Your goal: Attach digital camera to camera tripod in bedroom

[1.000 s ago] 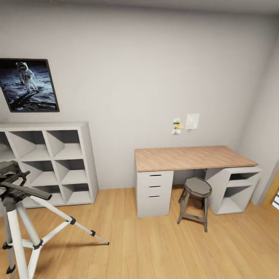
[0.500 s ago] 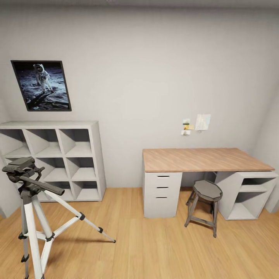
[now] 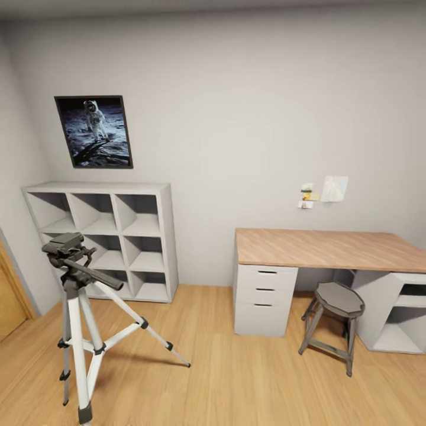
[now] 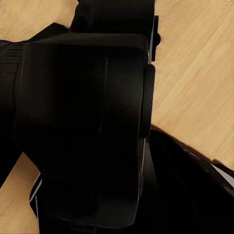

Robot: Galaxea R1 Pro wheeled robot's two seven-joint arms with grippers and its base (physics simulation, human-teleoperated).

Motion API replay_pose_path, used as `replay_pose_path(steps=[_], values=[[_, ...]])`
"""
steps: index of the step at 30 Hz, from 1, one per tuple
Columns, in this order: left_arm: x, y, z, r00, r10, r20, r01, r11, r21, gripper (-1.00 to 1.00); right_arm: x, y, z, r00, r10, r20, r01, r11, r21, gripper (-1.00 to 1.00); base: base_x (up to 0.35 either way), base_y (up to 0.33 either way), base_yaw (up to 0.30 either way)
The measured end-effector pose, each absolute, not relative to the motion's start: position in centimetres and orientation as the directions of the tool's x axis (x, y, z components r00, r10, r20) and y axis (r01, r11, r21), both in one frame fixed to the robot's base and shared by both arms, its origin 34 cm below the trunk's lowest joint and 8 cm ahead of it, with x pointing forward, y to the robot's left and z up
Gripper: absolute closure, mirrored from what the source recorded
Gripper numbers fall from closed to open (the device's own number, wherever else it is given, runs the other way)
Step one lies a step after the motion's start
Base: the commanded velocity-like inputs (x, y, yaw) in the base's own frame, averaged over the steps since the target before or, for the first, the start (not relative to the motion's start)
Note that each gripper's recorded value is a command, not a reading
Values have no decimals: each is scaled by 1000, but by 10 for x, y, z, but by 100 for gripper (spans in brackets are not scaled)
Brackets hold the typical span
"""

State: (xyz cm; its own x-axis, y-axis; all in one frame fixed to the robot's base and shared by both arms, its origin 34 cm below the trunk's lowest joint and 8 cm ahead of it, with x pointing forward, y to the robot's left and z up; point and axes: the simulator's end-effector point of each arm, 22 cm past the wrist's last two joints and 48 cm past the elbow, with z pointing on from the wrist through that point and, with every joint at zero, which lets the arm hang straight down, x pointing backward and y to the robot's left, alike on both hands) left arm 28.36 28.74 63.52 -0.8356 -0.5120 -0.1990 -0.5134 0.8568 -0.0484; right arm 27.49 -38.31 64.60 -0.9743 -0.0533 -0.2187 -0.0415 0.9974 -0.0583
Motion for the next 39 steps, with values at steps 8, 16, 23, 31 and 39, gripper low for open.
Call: replay_pose_path(steps=[8,16,23,31,39], values=[[284,287,635,-835,-512,-199,-514,857,-49,100,275,-383,646,-974,-53,-219,-41,997,-59,-100,0,0,268],[284,287,635,-835,-513,-199,-515,856,-49,100,275,-384,646,-974,-51,-220,-39,997,-60,-100,0,0,268],[284,287,635,-835,-513,-199,-514,856,-49,100,276,-384,646,-974,-50,-222,-38,998,-60,-100,0,0,268],[284,287,635,-835,-512,-199,-514,857,-49,100,276,-383,646,-974,-52,-222,-40,997,-60,-100,0,0,268],[284,287,635,-835,-512,-199,-514,857,-49,100,276,-383,646,-974,-54,-222,-41,997,-60,-100,0,0,268]])
